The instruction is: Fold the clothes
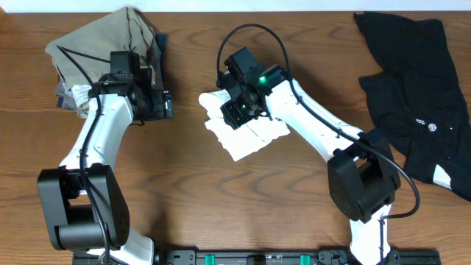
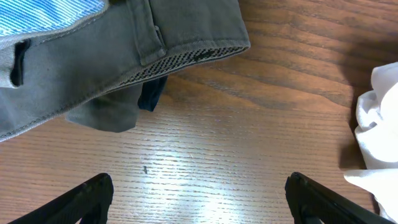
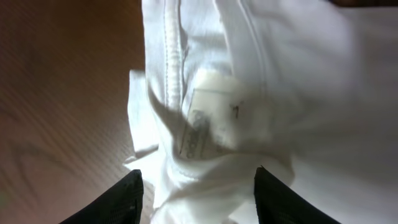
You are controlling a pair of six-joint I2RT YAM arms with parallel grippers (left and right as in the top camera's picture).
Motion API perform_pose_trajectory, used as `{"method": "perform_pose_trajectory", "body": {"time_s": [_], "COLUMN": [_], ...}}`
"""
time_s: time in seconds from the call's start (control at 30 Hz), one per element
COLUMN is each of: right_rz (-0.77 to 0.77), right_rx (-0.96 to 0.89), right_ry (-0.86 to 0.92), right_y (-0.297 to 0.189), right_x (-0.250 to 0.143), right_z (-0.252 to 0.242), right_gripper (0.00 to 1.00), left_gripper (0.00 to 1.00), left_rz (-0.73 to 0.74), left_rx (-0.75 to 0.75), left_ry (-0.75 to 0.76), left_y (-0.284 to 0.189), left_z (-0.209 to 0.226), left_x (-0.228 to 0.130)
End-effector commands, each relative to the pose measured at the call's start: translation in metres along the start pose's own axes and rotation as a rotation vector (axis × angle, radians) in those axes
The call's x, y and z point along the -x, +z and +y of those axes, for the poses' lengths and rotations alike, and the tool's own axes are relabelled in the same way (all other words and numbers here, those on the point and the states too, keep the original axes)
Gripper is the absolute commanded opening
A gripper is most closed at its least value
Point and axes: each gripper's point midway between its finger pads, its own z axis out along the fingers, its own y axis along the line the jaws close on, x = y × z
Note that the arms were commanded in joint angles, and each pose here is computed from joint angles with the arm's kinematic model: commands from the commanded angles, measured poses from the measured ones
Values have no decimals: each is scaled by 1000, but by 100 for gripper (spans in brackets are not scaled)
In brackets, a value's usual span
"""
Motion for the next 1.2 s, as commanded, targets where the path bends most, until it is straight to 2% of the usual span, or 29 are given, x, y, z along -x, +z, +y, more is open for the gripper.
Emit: {"method": "perform_pose_trajectory", "body": {"time_s": [0.0, 0.2, 0.3, 0.57, 0.77, 0.97, 1.17], "right_rz": [-73, -62, -44, 61, 154, 188, 156], "right_rx": [-72, -139, -139, 38, 103, 140, 144], "right_ry": [-22, -23, -22, -62, -62, -76, -87], "right_y": [-22, -21, -16, -9, 2, 16, 18], "right_x": [18, 14, 9, -17, -45, -63, -55], "right_z": [-14, -30, -31, 13, 41, 63, 64], "right_gripper": [55, 49, 40, 22, 11, 11, 19], "left_gripper": [89, 89, 89, 89, 89, 89, 89], "left_rz": [-38, -37, -38, -38, -38, -32, -34], "left_rx": [5, 5, 5, 6, 12, 27, 35], "left_ry": [-3, -3, -3, -4, -22, -63, -87], "left_y": [-10, -10, -10, -10, -10, -11, -12], "left_z": [2, 2, 2, 2, 9, 26, 36], "left_x": [10, 10, 10, 10, 10, 8, 8]}}
